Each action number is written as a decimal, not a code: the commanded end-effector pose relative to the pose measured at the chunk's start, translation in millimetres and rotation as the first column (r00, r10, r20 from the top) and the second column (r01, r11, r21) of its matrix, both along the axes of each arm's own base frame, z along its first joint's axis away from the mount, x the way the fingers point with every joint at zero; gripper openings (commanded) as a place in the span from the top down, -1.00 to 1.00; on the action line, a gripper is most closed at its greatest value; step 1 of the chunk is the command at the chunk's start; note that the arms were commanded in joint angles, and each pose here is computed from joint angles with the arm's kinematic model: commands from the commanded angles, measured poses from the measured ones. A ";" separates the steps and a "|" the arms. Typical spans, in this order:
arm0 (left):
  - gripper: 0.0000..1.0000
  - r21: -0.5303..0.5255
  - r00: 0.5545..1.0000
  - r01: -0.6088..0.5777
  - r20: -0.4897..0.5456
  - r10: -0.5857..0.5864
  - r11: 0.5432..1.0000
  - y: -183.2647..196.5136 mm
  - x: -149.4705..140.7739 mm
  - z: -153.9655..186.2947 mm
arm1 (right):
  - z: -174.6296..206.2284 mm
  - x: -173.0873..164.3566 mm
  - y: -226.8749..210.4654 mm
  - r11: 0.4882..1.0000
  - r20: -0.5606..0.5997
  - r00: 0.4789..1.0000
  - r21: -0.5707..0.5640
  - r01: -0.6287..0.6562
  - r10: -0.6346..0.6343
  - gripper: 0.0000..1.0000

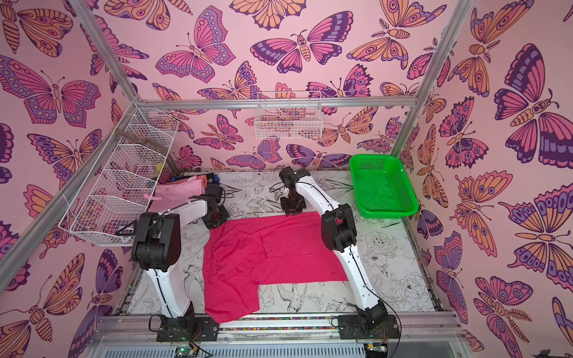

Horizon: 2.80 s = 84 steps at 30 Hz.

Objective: Fold and stack t-shirts
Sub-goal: Smooth out the T-shirt at the center of the board.

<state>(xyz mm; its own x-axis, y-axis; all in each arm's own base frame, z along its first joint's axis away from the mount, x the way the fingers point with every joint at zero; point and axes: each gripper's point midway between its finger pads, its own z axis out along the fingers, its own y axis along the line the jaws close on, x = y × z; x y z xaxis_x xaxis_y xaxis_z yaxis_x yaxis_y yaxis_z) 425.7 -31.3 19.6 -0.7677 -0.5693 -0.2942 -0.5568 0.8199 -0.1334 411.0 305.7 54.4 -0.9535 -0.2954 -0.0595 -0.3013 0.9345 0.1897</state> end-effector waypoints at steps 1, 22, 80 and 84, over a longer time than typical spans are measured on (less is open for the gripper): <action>0.60 -0.002 0.995 0.017 -0.096 -0.017 1.000 -1.0 -22.4 -25.8 | -5.8 -5.0 11.5 0.999 -0.033 0.999 0.038 -0.008 0.009 0.36; 0.61 -0.006 0.996 0.018 -0.088 -0.018 1.000 -1.9 -20.3 -23.2 | -19.1 -18.9 16.4 0.999 -0.075 0.997 0.022 -0.025 0.026 0.79; 0.61 -0.015 0.997 0.015 -0.072 -0.016 1.000 -3.0 -17.8 -17.9 | 11.5 -53.8 25.6 0.999 -0.021 0.999 -0.009 -0.038 0.038 0.34; 0.61 -0.016 0.997 0.016 -0.070 -0.017 1.000 -3.3 -17.8 -17.0 | 7.4 -54.4 26.5 0.999 -0.039 0.999 -0.014 -0.029 0.029 0.31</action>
